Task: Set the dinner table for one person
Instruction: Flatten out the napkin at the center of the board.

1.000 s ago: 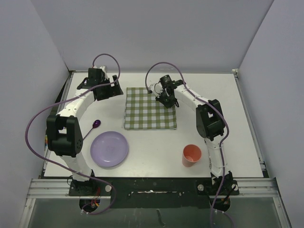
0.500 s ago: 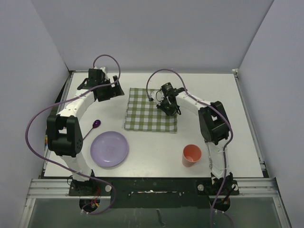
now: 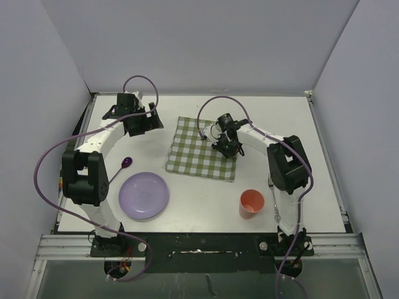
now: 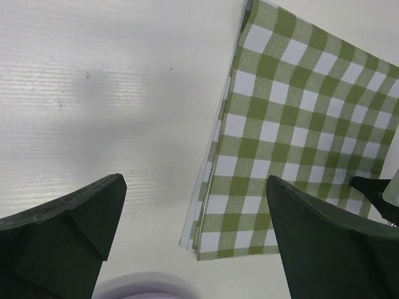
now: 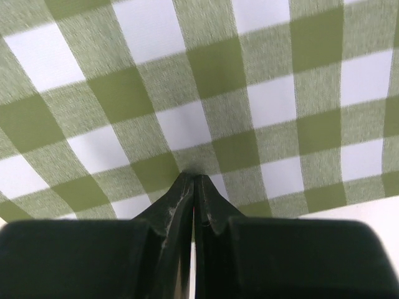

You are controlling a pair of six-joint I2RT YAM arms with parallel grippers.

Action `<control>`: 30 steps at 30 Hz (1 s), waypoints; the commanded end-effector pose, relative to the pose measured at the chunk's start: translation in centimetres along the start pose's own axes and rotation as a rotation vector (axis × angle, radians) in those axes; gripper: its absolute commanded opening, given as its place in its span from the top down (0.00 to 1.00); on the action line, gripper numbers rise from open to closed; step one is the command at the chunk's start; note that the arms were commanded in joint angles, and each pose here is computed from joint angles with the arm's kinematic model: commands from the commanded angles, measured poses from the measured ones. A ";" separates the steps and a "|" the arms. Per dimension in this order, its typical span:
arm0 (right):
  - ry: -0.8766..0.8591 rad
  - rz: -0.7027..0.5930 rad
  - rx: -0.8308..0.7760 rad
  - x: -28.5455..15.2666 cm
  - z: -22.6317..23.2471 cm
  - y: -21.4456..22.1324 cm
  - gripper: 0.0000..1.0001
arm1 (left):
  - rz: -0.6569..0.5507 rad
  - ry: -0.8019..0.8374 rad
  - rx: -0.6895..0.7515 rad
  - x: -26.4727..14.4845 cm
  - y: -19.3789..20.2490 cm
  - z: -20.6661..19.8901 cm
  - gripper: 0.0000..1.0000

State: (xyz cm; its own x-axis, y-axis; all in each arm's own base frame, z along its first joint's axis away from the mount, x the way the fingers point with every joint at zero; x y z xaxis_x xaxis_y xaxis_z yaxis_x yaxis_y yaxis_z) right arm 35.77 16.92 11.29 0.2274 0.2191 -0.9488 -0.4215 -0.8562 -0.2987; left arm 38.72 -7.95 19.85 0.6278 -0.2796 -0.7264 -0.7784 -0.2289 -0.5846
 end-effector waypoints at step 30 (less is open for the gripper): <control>0.185 -0.051 0.149 -3.0 -8.8 -2.0 1.00 | 0.128 0.340 0.229 6.0 6.6 -10.1 1.00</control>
State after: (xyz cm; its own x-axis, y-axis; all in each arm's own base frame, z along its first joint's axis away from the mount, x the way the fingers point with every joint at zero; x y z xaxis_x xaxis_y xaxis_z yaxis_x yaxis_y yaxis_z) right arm 42.22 14.67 15.44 0.3365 0.1828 -0.9237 -0.5140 -0.7863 -0.3429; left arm 37.47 -19.15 17.15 0.5162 -0.5542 -0.6531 -0.7756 0.0210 -0.6308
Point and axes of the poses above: each gripper's point midway between its finger pads, its own x axis out along the fingers, its own z axis along the line the jaws close on, y = z × x, the point moved 10 cm from there along -x, back along the fingers, and after that the axes turned 4 degrees about x, right-handed, at the moved point
